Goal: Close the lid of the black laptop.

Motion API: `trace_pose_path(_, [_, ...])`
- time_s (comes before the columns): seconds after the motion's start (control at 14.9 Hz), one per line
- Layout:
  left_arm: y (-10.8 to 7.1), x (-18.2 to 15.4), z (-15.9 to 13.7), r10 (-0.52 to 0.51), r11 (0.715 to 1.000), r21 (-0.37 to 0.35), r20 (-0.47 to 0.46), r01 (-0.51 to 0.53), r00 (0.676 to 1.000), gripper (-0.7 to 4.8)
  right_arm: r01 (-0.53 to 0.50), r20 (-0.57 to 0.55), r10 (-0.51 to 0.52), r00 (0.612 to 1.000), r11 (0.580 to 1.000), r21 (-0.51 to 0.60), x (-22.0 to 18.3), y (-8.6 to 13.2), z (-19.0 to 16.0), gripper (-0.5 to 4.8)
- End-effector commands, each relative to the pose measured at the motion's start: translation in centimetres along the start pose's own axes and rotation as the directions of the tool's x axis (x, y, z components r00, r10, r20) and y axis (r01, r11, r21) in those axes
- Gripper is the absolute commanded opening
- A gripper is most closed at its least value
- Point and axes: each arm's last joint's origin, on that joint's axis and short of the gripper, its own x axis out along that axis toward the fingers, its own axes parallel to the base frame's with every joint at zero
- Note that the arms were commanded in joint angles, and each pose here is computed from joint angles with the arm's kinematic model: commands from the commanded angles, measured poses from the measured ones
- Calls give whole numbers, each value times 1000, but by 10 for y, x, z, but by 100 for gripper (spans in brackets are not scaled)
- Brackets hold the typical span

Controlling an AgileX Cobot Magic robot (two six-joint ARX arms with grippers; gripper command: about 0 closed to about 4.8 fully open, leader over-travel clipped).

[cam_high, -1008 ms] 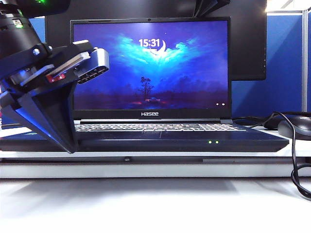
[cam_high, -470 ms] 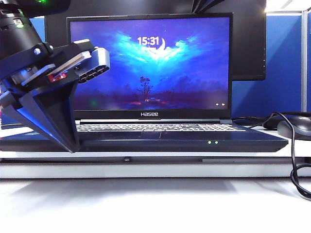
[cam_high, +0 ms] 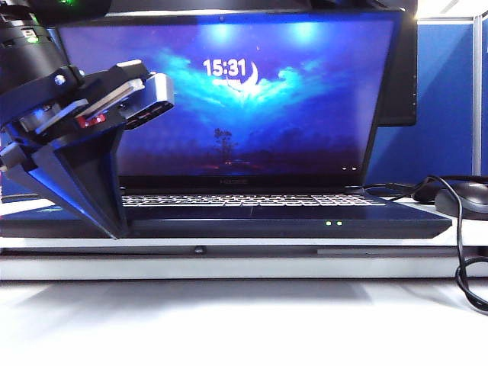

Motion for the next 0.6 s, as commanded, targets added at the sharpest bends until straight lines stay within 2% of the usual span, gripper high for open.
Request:
trace_pose_path(0.07, [1, -2, 8, 28, 999, 17, 82, -30, 996, -6, -18, 38, 20, 999, 999, -34, -16, 11, -1, -5])
trace_pose_path(0.2, [1, -2, 8, 28, 999, 19, 84, -29, 996, -6, -28, 69, 31, 997, 998, -52, -23, 18, 0, -5])
trace_pose_path(0.6, [1, -2, 8, 25, 999, 26, 80, -27, 996, -5, -89, 52, 96, 994, 988, -124, -23, 58, -3, -5])
